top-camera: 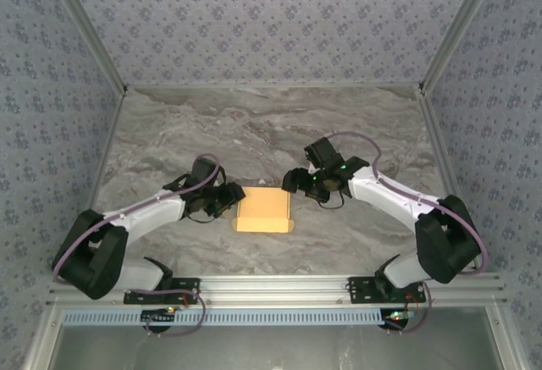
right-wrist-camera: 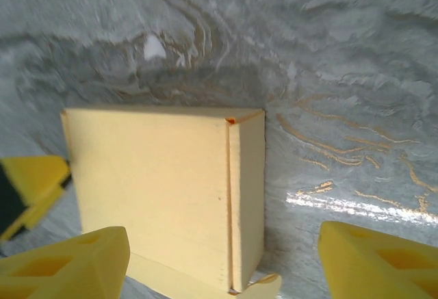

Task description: Fold the paper box

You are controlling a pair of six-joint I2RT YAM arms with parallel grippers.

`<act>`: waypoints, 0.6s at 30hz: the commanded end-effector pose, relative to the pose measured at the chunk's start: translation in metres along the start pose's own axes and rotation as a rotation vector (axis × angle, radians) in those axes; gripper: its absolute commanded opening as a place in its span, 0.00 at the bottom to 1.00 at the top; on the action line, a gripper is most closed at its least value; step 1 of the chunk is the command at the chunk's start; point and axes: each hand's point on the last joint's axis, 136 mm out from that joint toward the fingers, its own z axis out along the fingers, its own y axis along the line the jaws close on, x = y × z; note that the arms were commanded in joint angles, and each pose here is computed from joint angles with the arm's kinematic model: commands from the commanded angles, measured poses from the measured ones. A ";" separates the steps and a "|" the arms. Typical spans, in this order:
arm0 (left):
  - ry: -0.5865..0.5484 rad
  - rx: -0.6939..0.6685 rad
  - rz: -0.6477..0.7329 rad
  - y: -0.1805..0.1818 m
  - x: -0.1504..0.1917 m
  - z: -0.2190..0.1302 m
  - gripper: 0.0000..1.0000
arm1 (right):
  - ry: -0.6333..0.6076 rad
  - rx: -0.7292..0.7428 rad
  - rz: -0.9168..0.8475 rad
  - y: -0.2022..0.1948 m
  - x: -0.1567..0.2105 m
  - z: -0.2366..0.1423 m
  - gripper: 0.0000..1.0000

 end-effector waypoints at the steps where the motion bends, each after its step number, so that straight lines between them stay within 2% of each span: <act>1: -0.041 -0.005 0.138 -0.006 -0.007 -0.012 0.57 | 0.065 0.007 -0.077 -0.013 0.013 0.015 0.75; 4: -0.020 -0.038 0.159 0.004 -0.004 -0.006 0.56 | 0.098 -0.086 -0.051 -0.006 0.016 0.021 0.75; 10: 0.014 0.006 0.205 0.007 0.003 0.013 0.55 | 0.156 -0.308 0.019 0.004 0.019 0.029 0.74; 14: 0.035 0.038 0.202 0.010 0.007 0.023 0.45 | 0.186 -0.379 0.047 0.003 0.021 0.034 0.74; 18: 0.074 0.130 0.146 0.012 0.007 0.031 0.32 | 0.211 -0.400 0.074 0.000 0.022 0.042 0.74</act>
